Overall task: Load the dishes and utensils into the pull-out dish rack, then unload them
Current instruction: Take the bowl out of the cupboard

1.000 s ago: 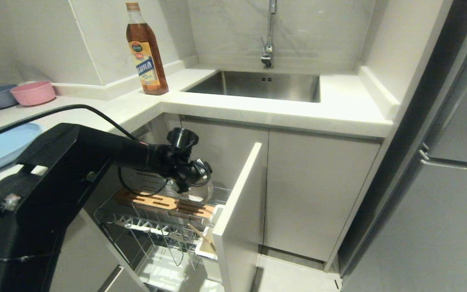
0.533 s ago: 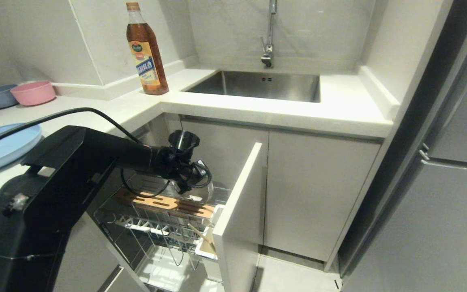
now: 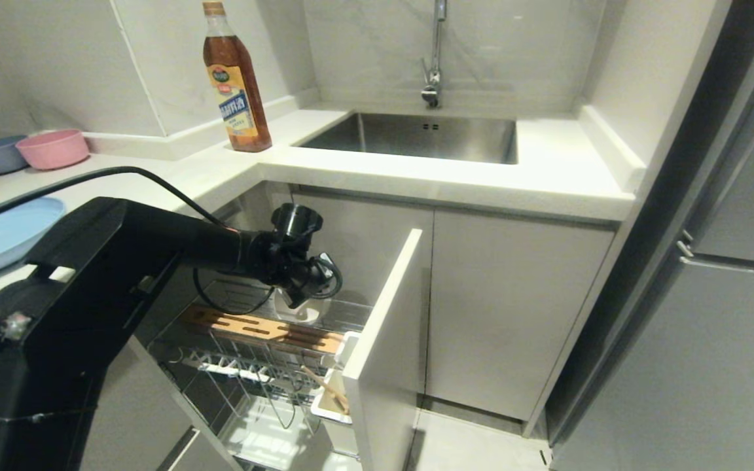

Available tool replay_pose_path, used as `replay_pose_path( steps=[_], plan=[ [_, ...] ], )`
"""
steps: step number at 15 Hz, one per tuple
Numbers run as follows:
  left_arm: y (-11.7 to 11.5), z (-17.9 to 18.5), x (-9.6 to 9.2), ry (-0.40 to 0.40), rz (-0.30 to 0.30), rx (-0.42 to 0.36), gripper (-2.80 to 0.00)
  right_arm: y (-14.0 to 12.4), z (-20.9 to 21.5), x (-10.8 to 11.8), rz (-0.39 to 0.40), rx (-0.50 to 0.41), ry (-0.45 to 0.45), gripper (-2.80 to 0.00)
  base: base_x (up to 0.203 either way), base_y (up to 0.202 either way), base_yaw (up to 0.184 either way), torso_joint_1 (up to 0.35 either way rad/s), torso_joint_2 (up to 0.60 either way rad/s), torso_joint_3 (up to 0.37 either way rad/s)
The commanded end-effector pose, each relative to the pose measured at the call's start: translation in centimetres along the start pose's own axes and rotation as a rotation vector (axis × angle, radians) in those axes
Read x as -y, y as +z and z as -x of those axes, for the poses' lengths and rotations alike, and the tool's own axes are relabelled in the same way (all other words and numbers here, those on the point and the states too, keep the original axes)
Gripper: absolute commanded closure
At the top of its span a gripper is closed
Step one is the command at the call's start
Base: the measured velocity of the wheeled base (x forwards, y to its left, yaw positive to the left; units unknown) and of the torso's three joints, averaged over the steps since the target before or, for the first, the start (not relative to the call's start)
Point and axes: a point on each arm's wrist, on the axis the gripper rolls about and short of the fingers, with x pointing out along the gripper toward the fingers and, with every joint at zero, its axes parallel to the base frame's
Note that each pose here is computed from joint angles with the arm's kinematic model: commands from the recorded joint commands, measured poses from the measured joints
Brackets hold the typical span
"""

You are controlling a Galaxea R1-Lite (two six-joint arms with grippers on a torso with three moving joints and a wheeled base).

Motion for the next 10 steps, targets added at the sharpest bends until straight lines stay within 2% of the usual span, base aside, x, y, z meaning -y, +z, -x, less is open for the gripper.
replay_pose_path(
  steps=[1,5,10],
  plan=[
    [0.1,0.6,0.3,-0.008,0.004,0.006,0.00,0.0,0.0,0.0,0.001,0.000,0.000,0.00,0.000,0.000,0.000,0.000,0.00,0.000],
    [0.9,3.1,1.0,-0.041,0.015,0.041,0.00,0.0,0.0,0.0,-0.001,0.000,0.000,0.00,0.000,0.000,0.000,0.000,0.00,0.000],
    [2.6,9.4,2.1,-0.113,0.026,0.129,0.00,0.0,0.0,0.0,-0.001,0.000,0.000,0.00,0.000,0.000,0.000,0.000,0.00,0.000]
  ],
)
